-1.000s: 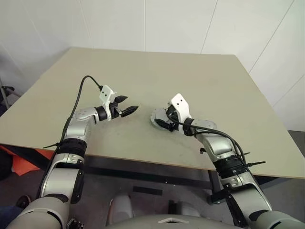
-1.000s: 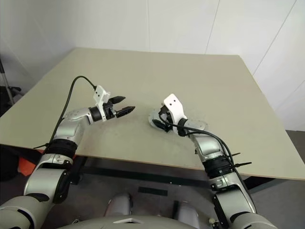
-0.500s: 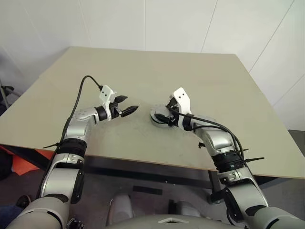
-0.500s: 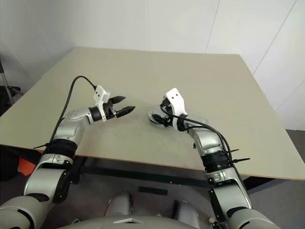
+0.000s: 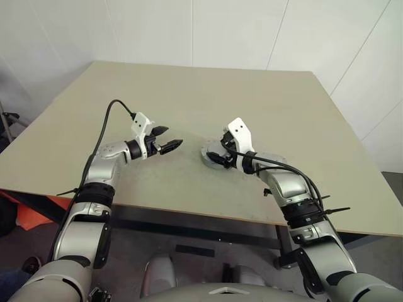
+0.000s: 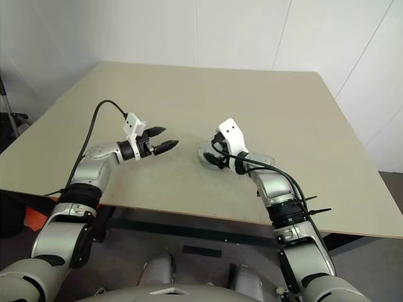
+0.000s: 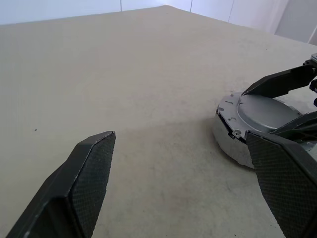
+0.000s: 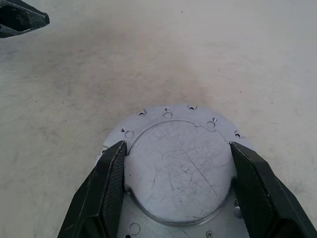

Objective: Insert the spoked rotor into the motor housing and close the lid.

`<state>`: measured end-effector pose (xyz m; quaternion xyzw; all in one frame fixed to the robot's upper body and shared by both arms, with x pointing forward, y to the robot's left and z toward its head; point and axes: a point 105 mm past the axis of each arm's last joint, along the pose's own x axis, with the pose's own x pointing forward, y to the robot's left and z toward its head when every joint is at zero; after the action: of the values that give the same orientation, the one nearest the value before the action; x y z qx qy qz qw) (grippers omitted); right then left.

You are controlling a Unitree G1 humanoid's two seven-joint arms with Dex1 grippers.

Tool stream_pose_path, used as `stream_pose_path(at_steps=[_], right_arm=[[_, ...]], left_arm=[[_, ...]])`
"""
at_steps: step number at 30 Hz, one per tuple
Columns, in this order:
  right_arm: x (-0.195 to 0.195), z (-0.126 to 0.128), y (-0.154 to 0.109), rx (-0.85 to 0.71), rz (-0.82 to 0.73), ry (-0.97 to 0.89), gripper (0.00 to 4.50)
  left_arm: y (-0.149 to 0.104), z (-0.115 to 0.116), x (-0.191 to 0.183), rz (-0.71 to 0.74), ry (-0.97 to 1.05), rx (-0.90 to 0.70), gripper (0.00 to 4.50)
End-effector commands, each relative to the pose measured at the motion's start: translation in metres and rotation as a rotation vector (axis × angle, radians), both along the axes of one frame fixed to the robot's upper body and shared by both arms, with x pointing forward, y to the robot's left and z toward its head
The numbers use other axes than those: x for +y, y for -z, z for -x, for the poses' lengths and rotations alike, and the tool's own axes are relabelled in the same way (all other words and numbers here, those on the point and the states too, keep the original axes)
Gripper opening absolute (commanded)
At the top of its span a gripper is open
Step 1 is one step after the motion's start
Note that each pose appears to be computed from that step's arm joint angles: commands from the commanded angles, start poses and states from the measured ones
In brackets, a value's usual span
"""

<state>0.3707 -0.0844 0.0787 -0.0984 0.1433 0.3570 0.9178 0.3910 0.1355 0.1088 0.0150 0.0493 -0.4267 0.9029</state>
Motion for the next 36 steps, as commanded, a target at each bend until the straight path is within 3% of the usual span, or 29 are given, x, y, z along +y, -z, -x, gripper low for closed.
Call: stream_pose_path(at_steps=[1,30,36], right_arm=[[-0.006,-0.005,0.001,-0.013,0.029,0.027,3.15],[-0.016,0.003,0.036,0.117,0.14,0.025,3.15],[-0.02,0.003,0.038,0.127,0.153,0.028,3.15]], left_arm=[[-0.016,-0.002,0.002,0.0,0.003,-0.057,4.43],[-0.012,0.003,0.002,0.005,0.0,-0.049,4.43],[-0.01,0.002,-0.013,0.055,0.011,-0.013,4.43]])
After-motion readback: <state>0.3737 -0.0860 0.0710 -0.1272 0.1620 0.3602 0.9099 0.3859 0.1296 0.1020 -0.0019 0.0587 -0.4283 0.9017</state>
